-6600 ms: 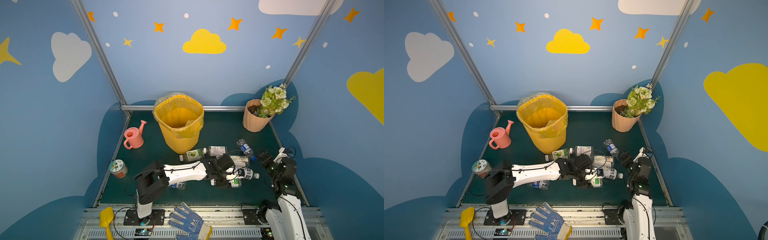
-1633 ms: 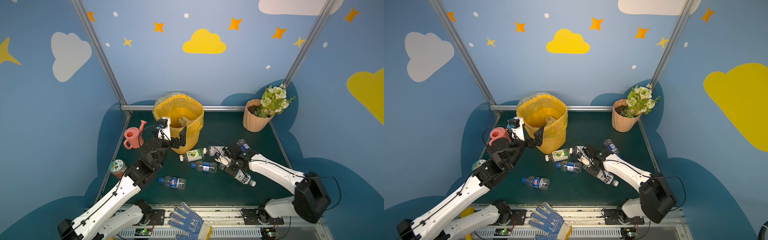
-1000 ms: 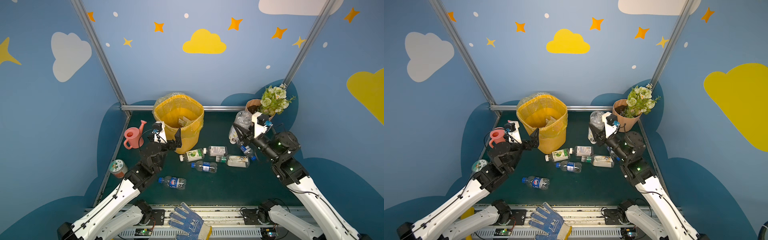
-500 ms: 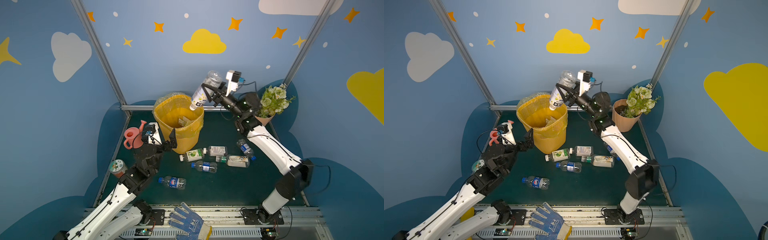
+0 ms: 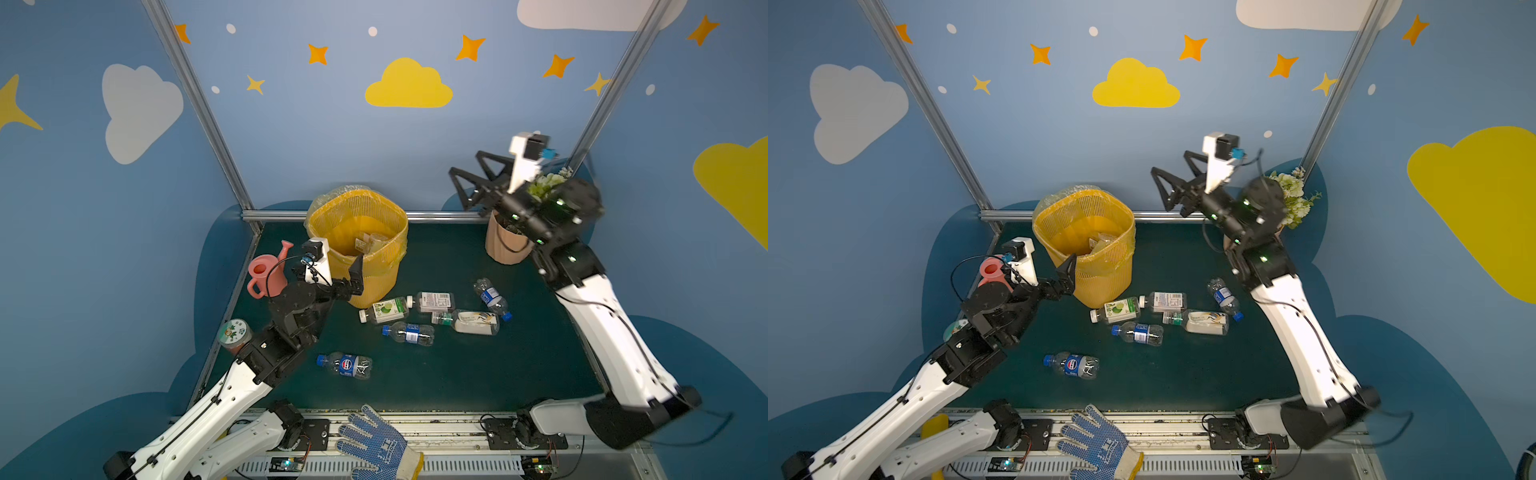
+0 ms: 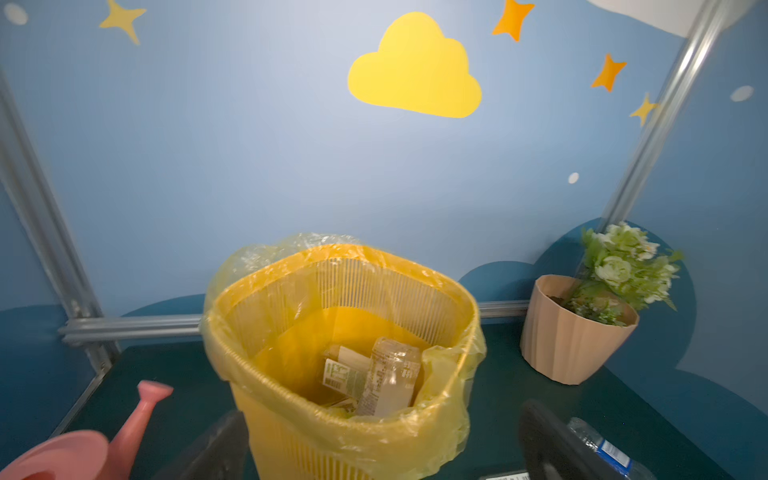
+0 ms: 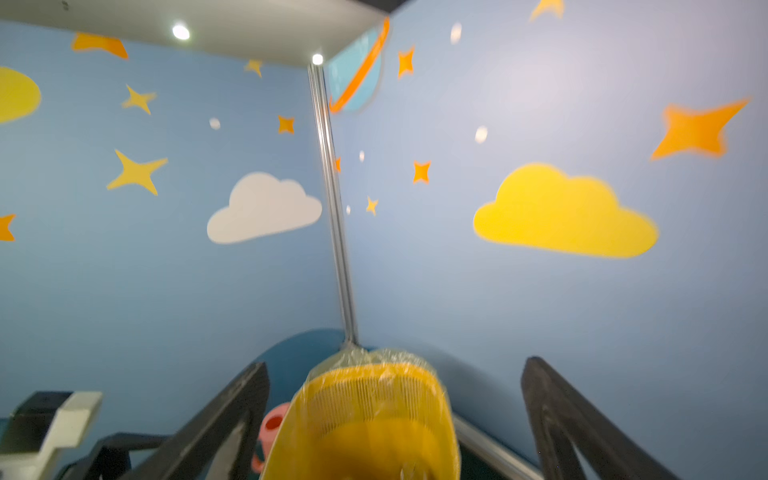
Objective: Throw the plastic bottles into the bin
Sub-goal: 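Withdraw the right arm from the bin while the left gripper reaches toward the bottles, then lower the left gripper onto the crane-printed bottle and close it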
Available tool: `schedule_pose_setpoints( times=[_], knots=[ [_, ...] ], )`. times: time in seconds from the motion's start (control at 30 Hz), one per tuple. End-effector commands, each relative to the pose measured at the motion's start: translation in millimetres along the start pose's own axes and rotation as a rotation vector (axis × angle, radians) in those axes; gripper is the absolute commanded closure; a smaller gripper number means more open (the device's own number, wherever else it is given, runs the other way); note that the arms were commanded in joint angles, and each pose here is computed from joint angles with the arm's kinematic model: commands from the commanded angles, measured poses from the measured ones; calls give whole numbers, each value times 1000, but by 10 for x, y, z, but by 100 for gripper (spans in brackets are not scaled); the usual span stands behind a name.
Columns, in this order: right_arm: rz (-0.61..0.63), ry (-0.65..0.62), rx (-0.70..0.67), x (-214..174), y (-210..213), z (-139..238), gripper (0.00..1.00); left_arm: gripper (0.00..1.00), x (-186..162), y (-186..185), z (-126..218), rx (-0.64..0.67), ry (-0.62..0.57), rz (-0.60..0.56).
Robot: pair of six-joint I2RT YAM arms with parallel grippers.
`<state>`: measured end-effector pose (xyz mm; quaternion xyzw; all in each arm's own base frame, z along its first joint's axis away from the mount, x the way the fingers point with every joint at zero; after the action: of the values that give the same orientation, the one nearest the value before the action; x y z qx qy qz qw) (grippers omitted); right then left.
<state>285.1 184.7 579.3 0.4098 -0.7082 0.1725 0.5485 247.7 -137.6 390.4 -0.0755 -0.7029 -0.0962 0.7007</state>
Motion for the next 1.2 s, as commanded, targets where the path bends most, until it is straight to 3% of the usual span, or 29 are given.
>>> schedule_pose_setpoints(
  times=[0.0, 0.17, 0.47, 0.7, 0.97, 1.17],
  knots=[
    [42, 31, -112, -213, -170, 256, 7, 0, 100, -222, -26, -49, -35, -95],
    [21, 126, -230, -661, -347, 646, 7, 0, 66, -526, -63, -156, -39, -154],
    [-122, 230, -575, -1643, -943, 1448, 6, 0, -212, -1065, -169, -359, 64, -280],
    [-233, 223, -861, -2121, -1397, 2196, 5, 0, -565, -1486, -328, -524, 202, -360],
    [-431, 198, -1051, -2535, -1663, 2892, 5, 0, -878, -2019, -515, -663, 228, -418],
    [-569, 149, -1132, -2725, -1749, 3233, 5, 0, -1256, -2477, -661, -832, 333, -498]
  ],
)
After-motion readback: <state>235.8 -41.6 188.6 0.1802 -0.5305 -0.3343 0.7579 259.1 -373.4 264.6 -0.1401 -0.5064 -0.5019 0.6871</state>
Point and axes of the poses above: each gripper's point midway between its finger pads, its own z axis back along the fingers, its own y axis along the line the jaws close on, x = y × z, the point moved 4 cm from there along z, back along the fingers, and after that the axes turned 9 degrees about -z, right-handed, at the moved point
